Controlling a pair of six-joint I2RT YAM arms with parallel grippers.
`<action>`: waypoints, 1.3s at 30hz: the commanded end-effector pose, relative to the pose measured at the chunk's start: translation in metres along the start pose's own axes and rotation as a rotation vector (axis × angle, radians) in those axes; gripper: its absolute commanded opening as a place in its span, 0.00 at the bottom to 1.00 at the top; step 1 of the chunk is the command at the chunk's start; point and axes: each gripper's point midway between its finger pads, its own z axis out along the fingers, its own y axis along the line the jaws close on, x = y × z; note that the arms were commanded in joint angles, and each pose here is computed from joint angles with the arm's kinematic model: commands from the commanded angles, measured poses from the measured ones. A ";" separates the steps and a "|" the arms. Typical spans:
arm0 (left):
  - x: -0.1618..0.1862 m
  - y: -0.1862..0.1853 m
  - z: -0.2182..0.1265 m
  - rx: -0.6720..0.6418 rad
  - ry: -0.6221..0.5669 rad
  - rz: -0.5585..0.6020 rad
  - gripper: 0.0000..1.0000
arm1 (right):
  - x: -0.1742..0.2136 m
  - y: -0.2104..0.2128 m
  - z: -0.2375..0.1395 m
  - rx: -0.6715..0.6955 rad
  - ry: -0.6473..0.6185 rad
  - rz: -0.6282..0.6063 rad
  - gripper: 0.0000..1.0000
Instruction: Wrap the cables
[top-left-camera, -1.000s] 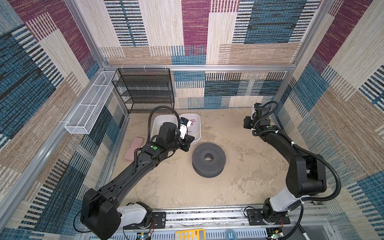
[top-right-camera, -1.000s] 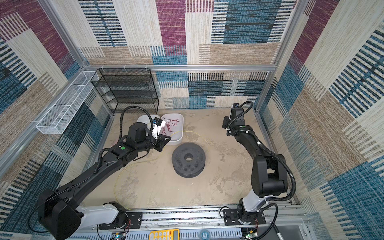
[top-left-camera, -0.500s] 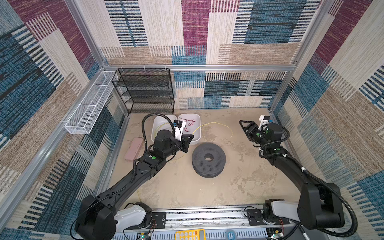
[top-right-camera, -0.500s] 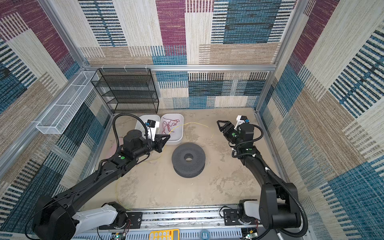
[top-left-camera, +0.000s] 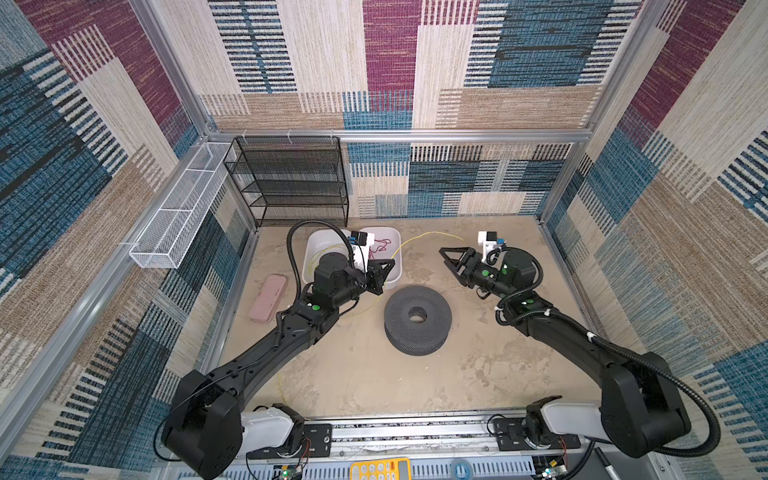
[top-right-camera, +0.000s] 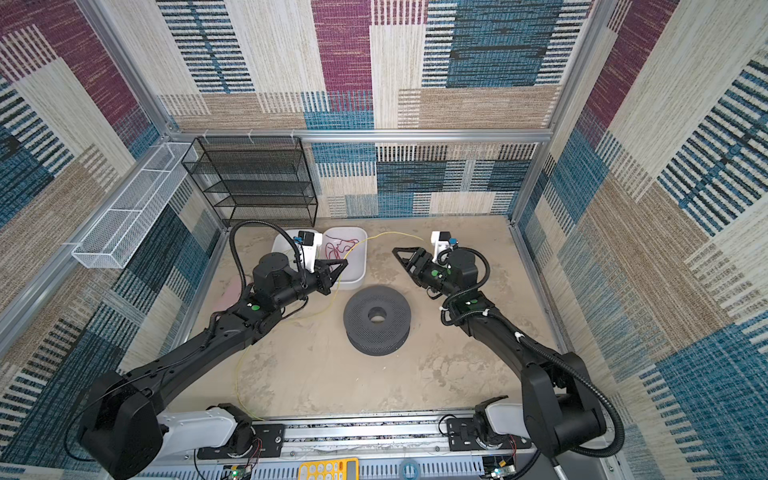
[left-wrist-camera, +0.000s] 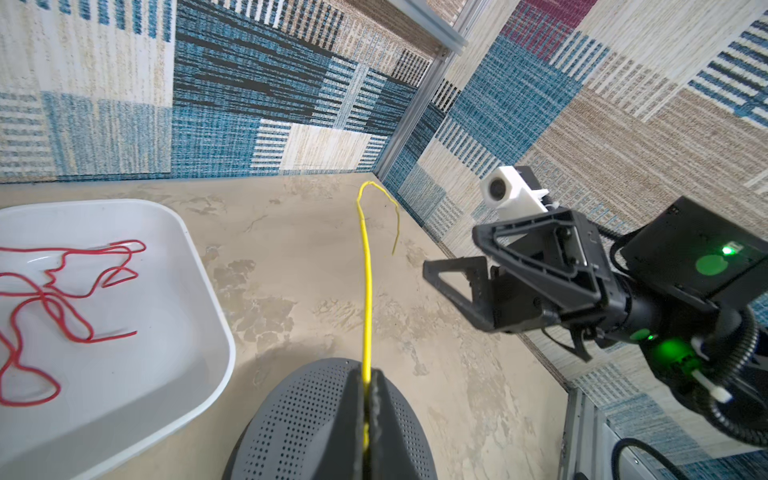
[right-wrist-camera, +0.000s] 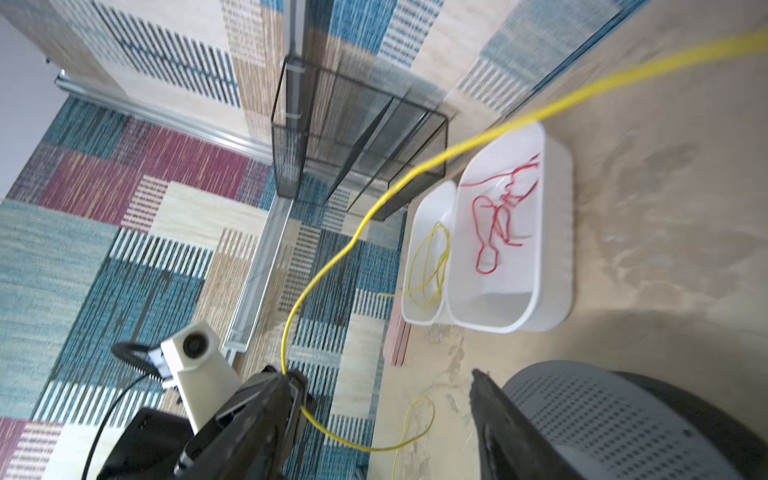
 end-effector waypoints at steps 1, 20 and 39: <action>-0.008 -0.014 0.009 0.078 -0.012 -0.022 0.00 | 0.012 0.038 0.016 -0.111 0.025 -0.077 0.72; 0.013 -0.063 0.023 0.300 0.104 0.032 0.32 | 0.017 0.044 0.044 -0.093 0.066 -0.108 0.02; 0.055 0.091 -0.151 -0.775 0.160 -0.084 0.70 | -0.141 -0.068 -0.019 0.180 -0.148 -0.168 0.00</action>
